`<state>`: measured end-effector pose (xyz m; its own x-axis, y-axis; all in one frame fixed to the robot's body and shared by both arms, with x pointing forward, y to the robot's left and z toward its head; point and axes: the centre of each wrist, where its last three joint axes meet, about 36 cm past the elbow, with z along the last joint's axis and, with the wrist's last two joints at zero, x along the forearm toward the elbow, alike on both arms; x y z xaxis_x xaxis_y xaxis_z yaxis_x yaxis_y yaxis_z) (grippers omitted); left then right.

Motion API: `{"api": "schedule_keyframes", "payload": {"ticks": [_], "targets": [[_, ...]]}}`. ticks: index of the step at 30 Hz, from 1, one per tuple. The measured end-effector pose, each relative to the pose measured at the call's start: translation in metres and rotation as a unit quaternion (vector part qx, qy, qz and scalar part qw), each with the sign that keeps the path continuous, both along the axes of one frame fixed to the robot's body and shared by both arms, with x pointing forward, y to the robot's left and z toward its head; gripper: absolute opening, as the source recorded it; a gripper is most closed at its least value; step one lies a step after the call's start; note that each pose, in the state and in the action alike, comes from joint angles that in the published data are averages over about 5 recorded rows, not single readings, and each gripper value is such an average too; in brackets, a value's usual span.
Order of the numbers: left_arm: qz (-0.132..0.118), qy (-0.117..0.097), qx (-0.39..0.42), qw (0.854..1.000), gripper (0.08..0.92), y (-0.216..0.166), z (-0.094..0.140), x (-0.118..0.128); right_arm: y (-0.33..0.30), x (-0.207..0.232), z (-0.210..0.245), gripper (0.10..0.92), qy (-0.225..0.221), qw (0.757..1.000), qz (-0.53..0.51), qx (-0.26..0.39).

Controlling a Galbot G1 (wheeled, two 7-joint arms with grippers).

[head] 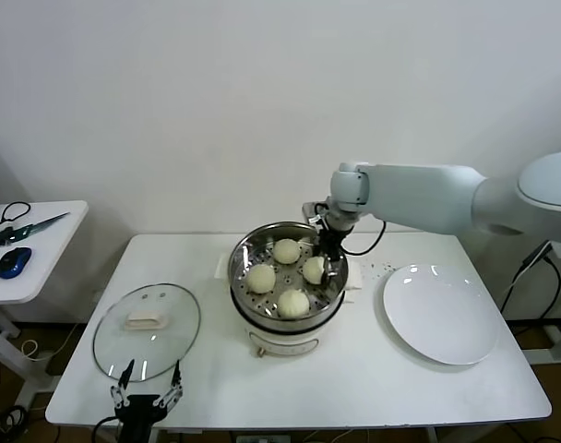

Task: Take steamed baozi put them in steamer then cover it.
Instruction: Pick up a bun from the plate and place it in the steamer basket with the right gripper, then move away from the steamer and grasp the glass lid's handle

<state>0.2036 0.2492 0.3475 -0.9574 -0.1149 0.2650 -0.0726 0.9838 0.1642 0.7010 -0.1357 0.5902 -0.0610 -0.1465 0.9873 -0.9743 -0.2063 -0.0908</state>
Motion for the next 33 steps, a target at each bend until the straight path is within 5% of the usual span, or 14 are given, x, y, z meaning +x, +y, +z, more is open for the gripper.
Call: {"api": "schedule_keyframes", "payload": {"ticks": [5, 19, 26, 33], "targets": [[0.001, 0.000, 0.001, 1.000, 0.823, 0.000, 0.000, 0.000, 0.000, 0.000, 0.001, 0.812, -0.001, 1.000, -0.002, -0.001], [0.000, -0.005, 0.003, 1.000, 0.823, 0.000, 0.003, 0.002, -0.030, 0.001, 0.043, 0.823, -0.005, 0.999, 0.003, 0.038], [0.005, -0.009, 0.012, 1.000, 0.823, 0.004, 0.005, 0.003, -0.070, -0.004, 0.059, 0.823, -0.049, 0.990, 0.002, 0.133], [0.004, -0.010, 0.025, 1.000, 0.823, 0.006, 0.005, 0.003, -0.126, -0.025, 0.033, 0.823, -0.122, 0.953, -0.031, 0.275]]}}
